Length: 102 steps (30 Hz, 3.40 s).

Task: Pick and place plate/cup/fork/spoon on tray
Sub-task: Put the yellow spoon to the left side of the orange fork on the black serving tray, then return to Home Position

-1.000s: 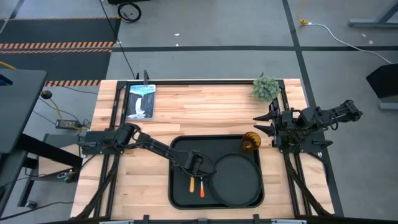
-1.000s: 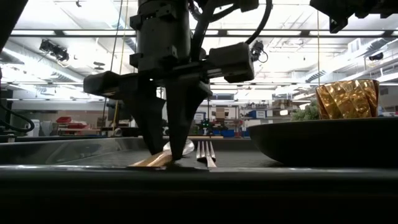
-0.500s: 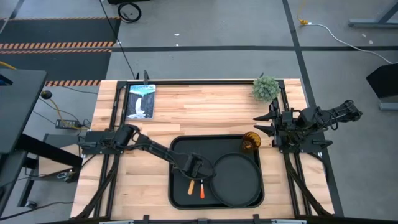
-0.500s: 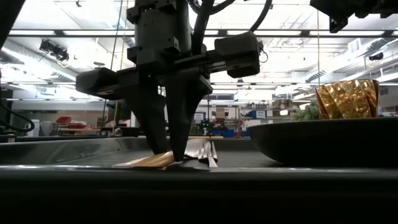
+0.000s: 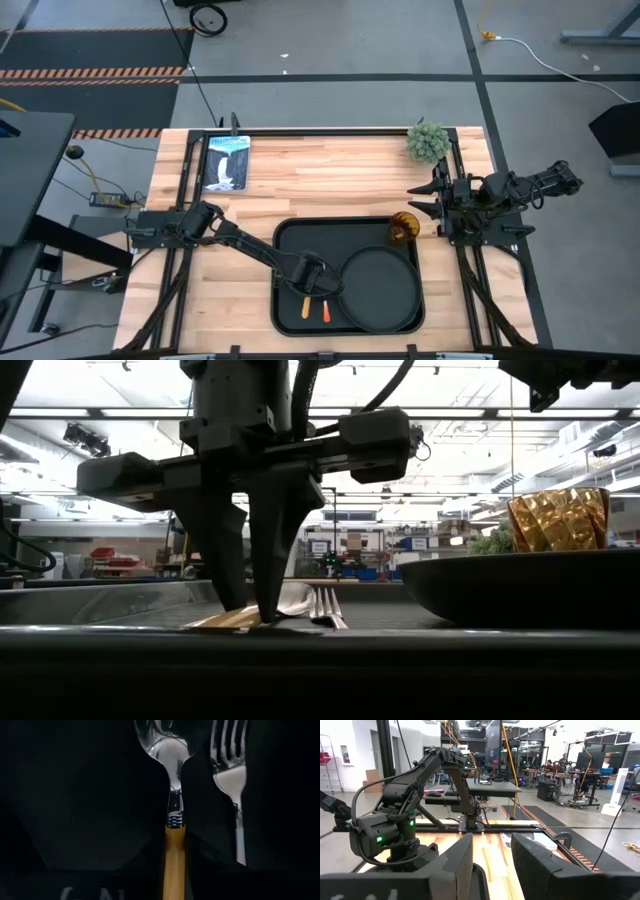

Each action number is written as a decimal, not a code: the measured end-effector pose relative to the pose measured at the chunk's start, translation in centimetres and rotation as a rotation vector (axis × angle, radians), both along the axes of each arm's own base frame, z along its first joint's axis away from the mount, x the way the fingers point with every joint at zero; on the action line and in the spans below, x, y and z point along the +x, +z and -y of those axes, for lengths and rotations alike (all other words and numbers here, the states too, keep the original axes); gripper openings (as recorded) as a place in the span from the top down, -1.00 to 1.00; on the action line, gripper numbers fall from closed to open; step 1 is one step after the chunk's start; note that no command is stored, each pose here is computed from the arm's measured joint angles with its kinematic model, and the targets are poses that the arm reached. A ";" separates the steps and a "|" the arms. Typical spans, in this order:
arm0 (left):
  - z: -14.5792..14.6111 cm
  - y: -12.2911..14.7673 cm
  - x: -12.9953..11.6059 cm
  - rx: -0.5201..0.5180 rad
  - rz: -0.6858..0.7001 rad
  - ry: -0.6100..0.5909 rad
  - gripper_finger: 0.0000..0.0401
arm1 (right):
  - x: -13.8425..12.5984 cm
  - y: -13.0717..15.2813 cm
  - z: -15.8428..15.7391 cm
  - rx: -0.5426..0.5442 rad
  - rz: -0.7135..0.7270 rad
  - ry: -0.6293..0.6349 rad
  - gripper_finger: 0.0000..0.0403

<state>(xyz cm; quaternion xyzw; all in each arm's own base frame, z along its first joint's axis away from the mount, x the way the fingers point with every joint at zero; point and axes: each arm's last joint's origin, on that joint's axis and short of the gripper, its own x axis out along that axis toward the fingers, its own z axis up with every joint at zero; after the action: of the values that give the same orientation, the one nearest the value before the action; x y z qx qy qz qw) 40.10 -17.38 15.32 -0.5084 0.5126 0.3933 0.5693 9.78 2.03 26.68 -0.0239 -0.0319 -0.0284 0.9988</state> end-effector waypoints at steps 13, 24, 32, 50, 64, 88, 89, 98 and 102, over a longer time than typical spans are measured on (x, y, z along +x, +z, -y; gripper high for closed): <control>0.9 0.0 -0.3 -0.043 -0.013 0.081 0.65 | 0.0 -0.2 0.0 0.002 -0.016 0.000 0.30; 1.5 0.1 -0.5 -0.049 0.000 0.088 0.54 | 0.0 -0.2 0.0 0.001 -0.021 0.002 0.30; 1.1 0.1 -0.4 -0.031 -0.006 0.036 0.25 | 0.0 -0.2 0.0 0.000 -0.023 0.003 0.30; -2.3 10.9 2.9 0.356 0.185 -0.764 0.11 | -1.5 -2.0 0.4 -0.029 0.018 0.020 0.30; -3.2 15.5 4.6 0.987 0.180 -1.463 0.24 | -1.0 -6.6 -0.1 -0.007 0.151 0.123 0.30; -14.9 17.9 6.9 1.105 0.172 -1.723 0.57 | -0.6 -7.7 0.8 0.035 0.180 -0.111 0.31; -14.9 17.9 6.9 1.107 0.174 -1.721 0.58 | -0.6 -7.6 0.9 0.014 0.186 -0.137 0.32; -14.2 18.0 6.9 1.063 0.263 -1.692 0.68 | -0.8 -7.0 2.4 0.028 0.249 -0.332 0.50; -14.2 17.9 7.0 1.000 0.339 -1.648 0.74 | -0.9 -7.1 2.8 0.034 0.240 -0.424 0.51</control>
<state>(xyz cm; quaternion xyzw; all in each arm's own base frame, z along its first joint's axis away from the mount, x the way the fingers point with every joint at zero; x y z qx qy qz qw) 47.07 -3.22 33.26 0.2592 0.3926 -0.0339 0.8818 8.90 -0.72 19.58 -0.0099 -0.1440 -0.2406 0.9598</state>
